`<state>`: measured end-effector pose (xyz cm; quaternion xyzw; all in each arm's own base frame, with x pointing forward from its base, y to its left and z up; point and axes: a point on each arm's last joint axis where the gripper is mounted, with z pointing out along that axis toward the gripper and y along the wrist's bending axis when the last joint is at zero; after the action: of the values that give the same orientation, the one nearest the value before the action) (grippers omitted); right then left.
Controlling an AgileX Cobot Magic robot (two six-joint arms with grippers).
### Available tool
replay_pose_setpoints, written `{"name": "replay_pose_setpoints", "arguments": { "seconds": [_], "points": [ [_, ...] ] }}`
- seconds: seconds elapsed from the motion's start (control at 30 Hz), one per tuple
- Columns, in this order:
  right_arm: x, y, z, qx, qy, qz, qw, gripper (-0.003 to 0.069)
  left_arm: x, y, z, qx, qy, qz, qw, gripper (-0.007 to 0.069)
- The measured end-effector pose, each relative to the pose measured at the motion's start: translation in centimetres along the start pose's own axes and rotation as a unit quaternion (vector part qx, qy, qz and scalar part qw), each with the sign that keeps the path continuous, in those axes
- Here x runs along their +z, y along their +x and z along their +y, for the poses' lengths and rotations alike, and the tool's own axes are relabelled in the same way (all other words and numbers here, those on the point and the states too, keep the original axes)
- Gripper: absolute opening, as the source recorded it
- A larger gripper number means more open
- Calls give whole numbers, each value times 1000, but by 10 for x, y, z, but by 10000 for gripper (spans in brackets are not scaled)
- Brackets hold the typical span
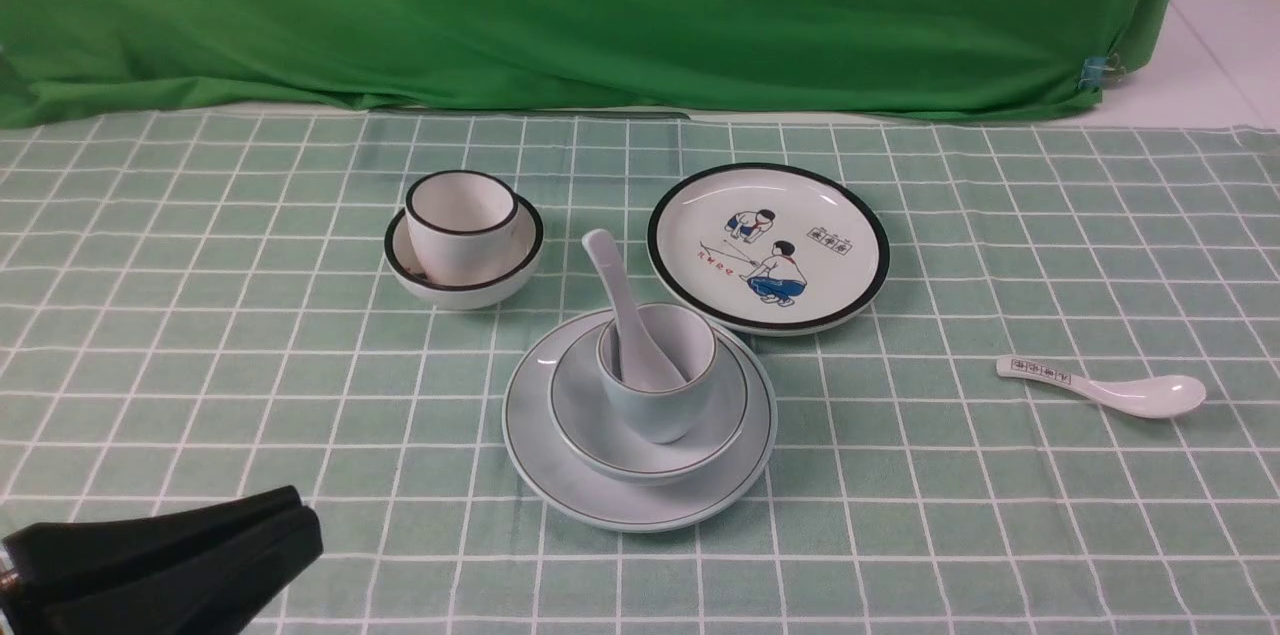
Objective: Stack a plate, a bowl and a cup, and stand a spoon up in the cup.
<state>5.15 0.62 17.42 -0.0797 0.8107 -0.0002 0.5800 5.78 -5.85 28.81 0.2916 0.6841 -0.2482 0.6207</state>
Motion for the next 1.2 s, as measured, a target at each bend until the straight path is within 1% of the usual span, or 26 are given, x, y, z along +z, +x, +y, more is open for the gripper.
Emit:
{"name": "replay_pose_setpoints", "arguments": {
  "seconds": [0.13, 0.2, 0.27, 0.33, 0.37, 0.4, 0.43, 0.57, 0.6, 0.63, 0.67, 0.8, 0.87, 1.07, 1.2],
  "points": [
    [0, 0, 0, -1, 0, 0, 1000, 75, -1, -1, 1, 4, -8, -6, 1000, 13],
    [0, 0, 0, -1, 0, 0, 1000, 80, -3, -2, 4, 0, -25, -13, 1000, 13],
    [0, 0, 0, -1, 0, 0, 1000, 85, -7, -3, 8, -10, -55, -22, 998, 13],
    [0, 0, 0, -1, 0, 0, 1000, 88, -11, -3, 14, -17, -99, -30, 995, 13],
    [0, 0, 0, -1, 0, 0, 1000, 88, -12, -3, 16, -16, -110, -32, 993, 13],
    [0, 0, 0, -1, 0, 0, 1000, 92, -16, 2, 21, -22, -157, -40, 987, 13],
    [0, 0, 0, -1, 0, 0, 1000, 97, -18, 8, 26, -23, -193, -48, 980, 13],
    [0, 0, 0, -1, 0, 0, 1000, 114, -24, 34, 35, -28, -282, -56, 957, 13],
    [0, 0, 0, -1, 0, 0, 1000, 116, -25, 37, 36, -29, -291, -56, 955, 13],
    [0, 0, 0, -1, 0, 0, 1000, 120, -29, 51, 37, -32, -330, -51, 942, 13],
    [0, 0, 0, -1, 0, 0, 1000, 123, -31, 57, 38, -35, -346, -45, 936, 13],
    [0, 0, 0, -1, 0, 0, 1000, 133, -36, 75, 36, -51, -387, -15, 921, 13],
    [0, 0, 0, -1, 0, 0, 1000, 137, -37, 81, 36, -61, -394, 3, 917, 13],
    [0, 0, 0, -1, 0, 0, 1000, 141, -32, 105, 36, -100, -390, 37, 915, 13],
    [0, 0, 0, -2, 0, 0, 1000, 142, -31, 107, 36, -123, -386, 25, 914, 13]
  ]
}}
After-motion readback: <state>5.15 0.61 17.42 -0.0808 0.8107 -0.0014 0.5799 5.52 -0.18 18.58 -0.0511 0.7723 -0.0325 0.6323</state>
